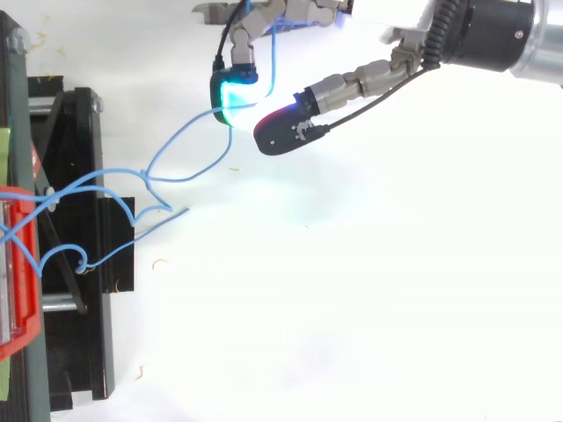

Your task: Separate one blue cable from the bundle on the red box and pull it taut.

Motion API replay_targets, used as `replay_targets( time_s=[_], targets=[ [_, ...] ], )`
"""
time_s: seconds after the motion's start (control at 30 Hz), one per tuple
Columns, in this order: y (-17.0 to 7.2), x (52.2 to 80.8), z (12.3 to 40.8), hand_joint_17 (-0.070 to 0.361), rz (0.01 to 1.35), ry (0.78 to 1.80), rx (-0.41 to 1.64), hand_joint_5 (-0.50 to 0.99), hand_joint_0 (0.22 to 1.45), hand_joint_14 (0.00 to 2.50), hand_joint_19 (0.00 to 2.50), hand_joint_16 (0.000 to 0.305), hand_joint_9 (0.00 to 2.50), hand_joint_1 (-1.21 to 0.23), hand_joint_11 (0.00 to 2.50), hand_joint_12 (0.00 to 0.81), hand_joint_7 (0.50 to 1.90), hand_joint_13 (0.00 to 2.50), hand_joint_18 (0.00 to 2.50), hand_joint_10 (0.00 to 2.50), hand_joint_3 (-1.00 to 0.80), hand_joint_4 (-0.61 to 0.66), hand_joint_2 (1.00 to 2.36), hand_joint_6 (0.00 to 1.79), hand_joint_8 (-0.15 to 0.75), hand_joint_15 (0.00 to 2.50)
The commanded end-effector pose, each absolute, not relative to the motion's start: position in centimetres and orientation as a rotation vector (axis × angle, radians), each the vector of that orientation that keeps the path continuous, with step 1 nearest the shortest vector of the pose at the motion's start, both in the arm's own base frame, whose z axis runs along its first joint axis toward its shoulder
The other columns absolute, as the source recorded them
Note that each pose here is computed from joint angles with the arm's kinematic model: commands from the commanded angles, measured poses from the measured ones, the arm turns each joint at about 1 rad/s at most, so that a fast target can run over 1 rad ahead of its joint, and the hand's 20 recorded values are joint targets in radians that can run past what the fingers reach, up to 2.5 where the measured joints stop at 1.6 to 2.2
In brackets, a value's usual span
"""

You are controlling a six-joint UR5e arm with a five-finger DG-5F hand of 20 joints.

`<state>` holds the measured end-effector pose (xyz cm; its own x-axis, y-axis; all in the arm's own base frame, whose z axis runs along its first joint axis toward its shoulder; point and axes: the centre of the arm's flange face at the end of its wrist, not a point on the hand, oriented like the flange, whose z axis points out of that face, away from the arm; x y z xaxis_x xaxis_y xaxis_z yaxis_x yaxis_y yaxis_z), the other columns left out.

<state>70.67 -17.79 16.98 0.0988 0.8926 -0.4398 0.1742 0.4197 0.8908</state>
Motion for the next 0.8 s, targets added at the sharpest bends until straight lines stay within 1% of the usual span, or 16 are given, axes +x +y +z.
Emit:
replay_targets(
  time_s=[0.0, 0.77],
  targets=[
    [-17.79, 70.67, 16.98, 0.117, 0.705, 1.393, 1.035, -0.06, 0.71, 0.0, 0.2, 0.052, 0.2, -0.99, 0.0, 0.36, 0.99, 0.36, 0.27, 0.0, -0.1, -0.34, 1.0, 0.92, 0.038, 0.04],
    [-17.79, 70.67, 16.98, 0.118, 0.705, 1.393, 1.035, -0.06, 0.7, 0.0, 0.22, 0.052, 0.24, -0.99, 0.0, 0.357, 0.99, 0.39, 0.3, 0.0, -0.1, -0.33, 1.01, 0.92, 0.045, 0.06]
  ],
)
